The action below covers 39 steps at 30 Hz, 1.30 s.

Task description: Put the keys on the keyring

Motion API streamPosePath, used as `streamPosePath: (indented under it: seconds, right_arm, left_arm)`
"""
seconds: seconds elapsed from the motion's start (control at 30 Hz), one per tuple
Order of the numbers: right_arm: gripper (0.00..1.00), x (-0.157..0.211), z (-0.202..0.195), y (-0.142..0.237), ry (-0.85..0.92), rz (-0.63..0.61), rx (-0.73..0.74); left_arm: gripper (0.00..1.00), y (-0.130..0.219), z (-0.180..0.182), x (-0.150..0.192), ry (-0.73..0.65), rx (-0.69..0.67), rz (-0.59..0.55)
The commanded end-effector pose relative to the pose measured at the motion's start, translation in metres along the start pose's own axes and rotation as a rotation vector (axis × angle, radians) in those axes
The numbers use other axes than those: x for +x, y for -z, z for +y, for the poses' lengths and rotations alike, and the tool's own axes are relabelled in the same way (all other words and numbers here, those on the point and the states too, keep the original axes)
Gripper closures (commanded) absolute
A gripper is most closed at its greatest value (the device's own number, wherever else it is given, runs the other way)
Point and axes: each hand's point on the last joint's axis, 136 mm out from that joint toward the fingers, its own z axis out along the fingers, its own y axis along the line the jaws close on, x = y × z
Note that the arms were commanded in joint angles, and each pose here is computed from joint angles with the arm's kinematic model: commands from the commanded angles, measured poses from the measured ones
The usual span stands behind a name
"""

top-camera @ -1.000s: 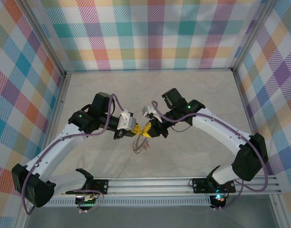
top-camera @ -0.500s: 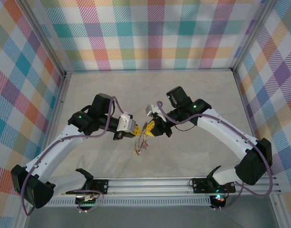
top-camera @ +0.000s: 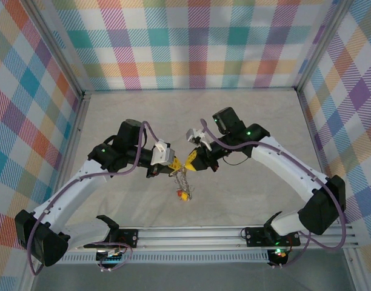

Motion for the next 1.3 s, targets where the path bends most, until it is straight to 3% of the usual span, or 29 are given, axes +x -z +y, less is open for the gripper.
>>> streamPosePath:
  seconds: [0.0, 0.07, 0.1, 0.33, 0.43, 0.6, 0.83, 1.1, 1.17, 1.27]
  right_arm:
    - [1.00, -0.025, 0.015, 0.001, 0.011, -0.059, -0.080]
    - [1.00, -0.026, 0.014, -0.001, -0.001, -0.068, -0.082]
    - [1.00, -0.027, 0.013, -0.001, -0.007, -0.072, -0.075]
    - [1.00, -0.022, 0.004, -0.003, -0.017, -0.046, -0.043]
    - [1.00, -0.017, 0.001, -0.005, -0.018, -0.023, -0.037]
    - [1.00, -0.014, -0.001, -0.006, -0.008, -0.006, -0.036]
    - [1.00, -0.012, -0.003, -0.008, 0.016, 0.004, -0.018]
    - [1.00, -0.012, -0.005, -0.006, 0.061, -0.006, 0.022]
    - [0.83, -0.009, -0.009, -0.004, 0.077, 0.003, 0.061]
    - [0.75, 0.001, -0.014, -0.001, 0.114, 0.017, 0.108]
  left_arm:
    - [1.00, -0.001, 0.004, -0.005, 0.043, -0.025, -0.039]
    - [0.97, -0.001, 0.004, -0.004, 0.053, -0.025, -0.042]
    - [0.89, -0.002, 0.005, -0.004, 0.061, -0.029, -0.041]
    - [0.66, -0.002, 0.001, 0.002, 0.083, -0.025, -0.027]
    - [0.64, -0.001, 0.001, 0.000, 0.078, -0.024, -0.025]
    - [0.67, -0.001, 0.004, -0.001, 0.083, -0.020, -0.023]
    - [0.96, -0.004, 0.004, -0.001, 0.095, 0.014, -0.015]
    - [1.00, -0.007, 0.009, 0.000, 0.112, 0.014, -0.003]
    - [1.00, -0.006, 0.013, 0.001, 0.112, -0.013, -0.001]
    - [1.00, -0.005, 0.017, -0.001, 0.103, -0.046, -0.003]
